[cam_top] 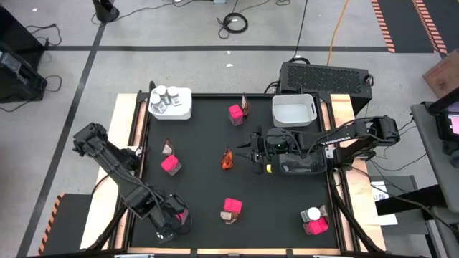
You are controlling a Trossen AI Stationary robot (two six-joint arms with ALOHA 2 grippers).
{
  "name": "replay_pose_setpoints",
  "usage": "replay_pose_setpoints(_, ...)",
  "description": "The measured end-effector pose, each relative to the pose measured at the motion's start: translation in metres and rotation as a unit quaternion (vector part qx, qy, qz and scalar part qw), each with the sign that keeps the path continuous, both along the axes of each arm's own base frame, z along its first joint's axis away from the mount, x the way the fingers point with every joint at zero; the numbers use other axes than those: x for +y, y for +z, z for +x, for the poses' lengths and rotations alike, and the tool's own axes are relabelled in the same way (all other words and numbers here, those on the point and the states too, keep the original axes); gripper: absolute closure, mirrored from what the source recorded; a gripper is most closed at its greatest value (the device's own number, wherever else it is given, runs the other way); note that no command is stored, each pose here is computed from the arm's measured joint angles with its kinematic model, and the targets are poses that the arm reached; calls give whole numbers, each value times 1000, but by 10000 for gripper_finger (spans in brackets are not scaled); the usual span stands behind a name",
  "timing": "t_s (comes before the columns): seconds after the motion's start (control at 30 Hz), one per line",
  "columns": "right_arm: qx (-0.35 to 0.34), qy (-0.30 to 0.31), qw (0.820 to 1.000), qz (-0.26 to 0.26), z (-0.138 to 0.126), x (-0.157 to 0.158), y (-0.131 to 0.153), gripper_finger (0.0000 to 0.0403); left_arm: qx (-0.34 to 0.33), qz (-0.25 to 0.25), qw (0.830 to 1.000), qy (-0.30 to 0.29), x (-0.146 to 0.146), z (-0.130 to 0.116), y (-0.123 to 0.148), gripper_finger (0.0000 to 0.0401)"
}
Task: Sort spices by type
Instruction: Put the white seasoning bottle into the left white bin
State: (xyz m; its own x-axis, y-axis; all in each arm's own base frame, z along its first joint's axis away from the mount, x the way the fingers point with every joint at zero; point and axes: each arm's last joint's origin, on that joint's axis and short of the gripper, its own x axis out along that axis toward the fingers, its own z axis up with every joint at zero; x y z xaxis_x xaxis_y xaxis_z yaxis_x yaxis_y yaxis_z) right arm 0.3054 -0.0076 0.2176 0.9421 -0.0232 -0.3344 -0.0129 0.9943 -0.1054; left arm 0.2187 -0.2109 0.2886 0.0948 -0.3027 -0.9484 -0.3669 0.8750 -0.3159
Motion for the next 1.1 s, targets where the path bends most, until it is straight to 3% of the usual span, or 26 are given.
replay_pose_setpoints(0.27, 2, 1, 1000, -2, 0, 0, 0, 283, -2, -8, 1000, 4, -3, 2, -2, 204)
replay_pose_setpoints(0.43, 5, 2, 1000, -4, 0, 0, -1, 283, -4, 1, 1000, -12, -10, -4, -5, 166)
replay_pose_setpoints(0.67, 8, 5, 1000, -14, 0, 0, -1, 283, -2, 41, 998, -50, -27, -8, -22, 157)
replay_pose_setpoints(1.1, 9, 7, 1000, -18, -1, 0, -1, 283, -4, 62, 992, -107, -34, -10, -32, 157)
